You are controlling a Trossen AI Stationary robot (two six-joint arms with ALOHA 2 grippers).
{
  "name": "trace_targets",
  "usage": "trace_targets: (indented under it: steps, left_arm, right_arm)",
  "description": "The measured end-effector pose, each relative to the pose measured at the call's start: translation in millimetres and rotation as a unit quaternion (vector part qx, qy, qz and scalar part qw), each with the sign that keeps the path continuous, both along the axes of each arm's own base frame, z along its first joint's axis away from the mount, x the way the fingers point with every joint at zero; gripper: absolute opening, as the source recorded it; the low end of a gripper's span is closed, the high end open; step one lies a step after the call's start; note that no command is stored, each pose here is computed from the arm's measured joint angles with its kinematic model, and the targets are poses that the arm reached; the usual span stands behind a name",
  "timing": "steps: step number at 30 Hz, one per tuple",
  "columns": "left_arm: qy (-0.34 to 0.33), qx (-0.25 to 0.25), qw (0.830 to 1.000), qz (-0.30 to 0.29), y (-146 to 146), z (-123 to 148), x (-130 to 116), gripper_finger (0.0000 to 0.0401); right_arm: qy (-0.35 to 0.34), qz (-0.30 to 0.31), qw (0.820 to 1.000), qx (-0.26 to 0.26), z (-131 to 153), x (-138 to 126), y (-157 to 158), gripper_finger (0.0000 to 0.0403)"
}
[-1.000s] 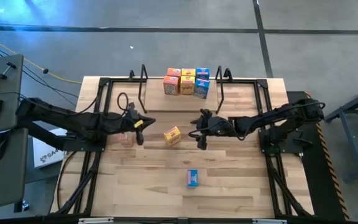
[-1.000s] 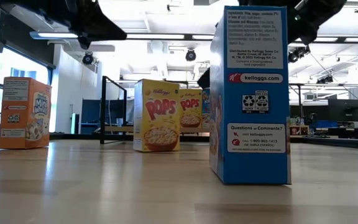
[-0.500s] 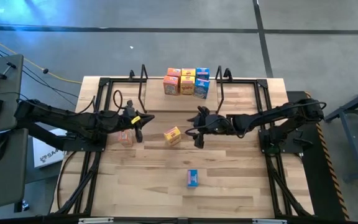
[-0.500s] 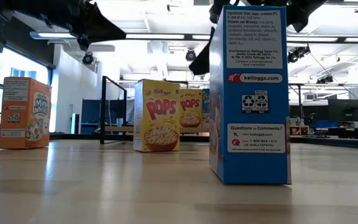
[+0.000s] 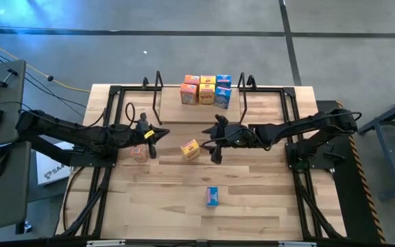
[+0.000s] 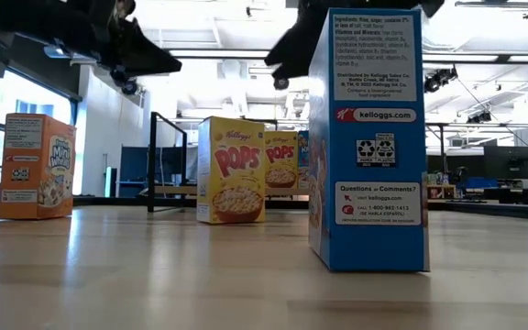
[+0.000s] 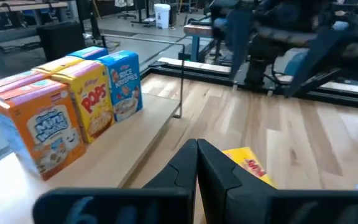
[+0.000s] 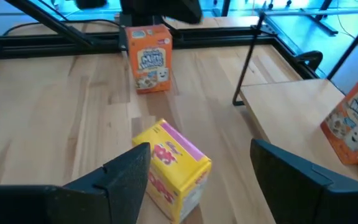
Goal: Stack cereal on shelf
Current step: Put the yellow cereal box aligned with the other yellow cereal boxes on the shelf
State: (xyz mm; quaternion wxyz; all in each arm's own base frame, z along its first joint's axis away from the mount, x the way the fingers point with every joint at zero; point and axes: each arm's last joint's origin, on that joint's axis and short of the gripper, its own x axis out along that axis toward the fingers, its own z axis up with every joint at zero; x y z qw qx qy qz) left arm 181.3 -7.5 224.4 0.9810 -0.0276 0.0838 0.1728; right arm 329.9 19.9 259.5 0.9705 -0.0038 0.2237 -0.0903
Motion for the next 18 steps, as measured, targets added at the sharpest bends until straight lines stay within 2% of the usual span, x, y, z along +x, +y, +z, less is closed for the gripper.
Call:
trace_targets:
  steps: [4,12,18]
  left_arm:
    - [-0.010,0.007,1.000,0.009,3,-3,-4,0.0003]
    - [-0.034,-0.007,0.999,0.014,5,-9,-14,0.0003]
    - [-0.036,0.014,0.999,0.011,5,-6,-16,0.0003]
  right_arm:
    - [0.008,0.012,1.000,0.005,8,6,4,0.0281]
    - [0.090,0.038,0.995,-0.017,4,39,19,0.0308]
    - [0.170,0.131,0.973,-0.079,8,63,22,0.0310]
